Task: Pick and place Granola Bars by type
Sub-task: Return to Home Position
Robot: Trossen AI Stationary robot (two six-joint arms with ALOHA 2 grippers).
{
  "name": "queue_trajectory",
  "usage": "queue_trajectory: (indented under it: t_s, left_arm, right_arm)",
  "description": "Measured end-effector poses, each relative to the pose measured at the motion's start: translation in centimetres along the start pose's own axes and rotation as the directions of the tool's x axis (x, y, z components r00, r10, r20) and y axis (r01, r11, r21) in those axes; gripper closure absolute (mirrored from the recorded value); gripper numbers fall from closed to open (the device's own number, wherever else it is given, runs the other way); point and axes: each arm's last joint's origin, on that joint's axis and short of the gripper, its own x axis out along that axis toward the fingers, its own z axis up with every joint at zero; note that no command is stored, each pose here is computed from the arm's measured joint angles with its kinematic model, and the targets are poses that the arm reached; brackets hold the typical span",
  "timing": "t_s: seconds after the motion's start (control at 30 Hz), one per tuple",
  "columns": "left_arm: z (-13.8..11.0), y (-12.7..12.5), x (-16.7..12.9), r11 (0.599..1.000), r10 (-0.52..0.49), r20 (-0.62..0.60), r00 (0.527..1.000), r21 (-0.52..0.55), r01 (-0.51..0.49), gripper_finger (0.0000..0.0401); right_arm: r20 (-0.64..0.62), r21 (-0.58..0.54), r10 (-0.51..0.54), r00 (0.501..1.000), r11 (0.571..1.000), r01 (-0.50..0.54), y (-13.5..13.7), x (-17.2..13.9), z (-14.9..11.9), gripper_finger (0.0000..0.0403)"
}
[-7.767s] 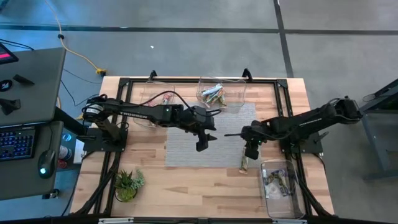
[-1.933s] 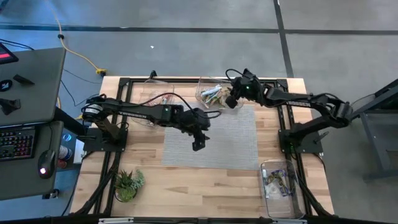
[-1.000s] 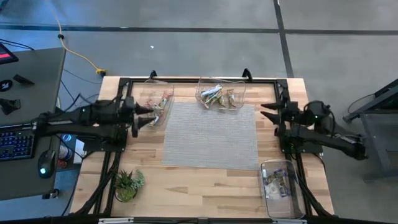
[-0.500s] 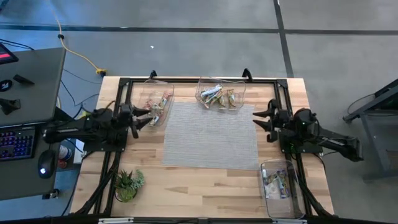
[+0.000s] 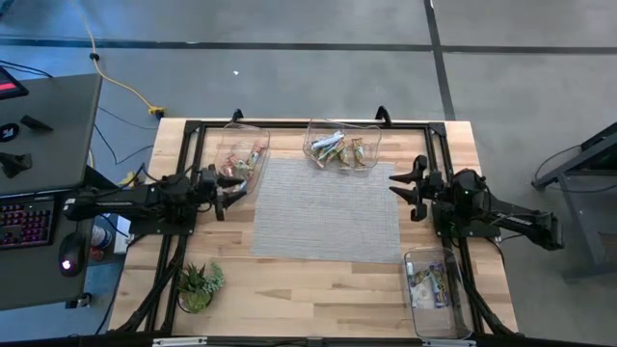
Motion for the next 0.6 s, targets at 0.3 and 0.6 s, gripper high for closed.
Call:
queue_trajectory:
  t_s: [0.3, 0.6]
  left_arm:
    - [-0.03, 0.01, -0.02, 1.0, 0.0, -0.004, 1.0, 0.001, 0.0, 0.0199]
    - [-0.05, 0.02, -0.02, 1.0, 0.001, -0.008, 1.0, 0.002, -0.001, 0.0199]
  right_arm:
    - [0.0, 0.002, 0.0, 1.0, 1.0, 0.0, 0.0, 0.0, 0.0, 0.0276]
    - [0.0, 0.003, 0.0, 1.0, 1.0, 0.0, 0.0, 0.0, 0.0, 0.0276]
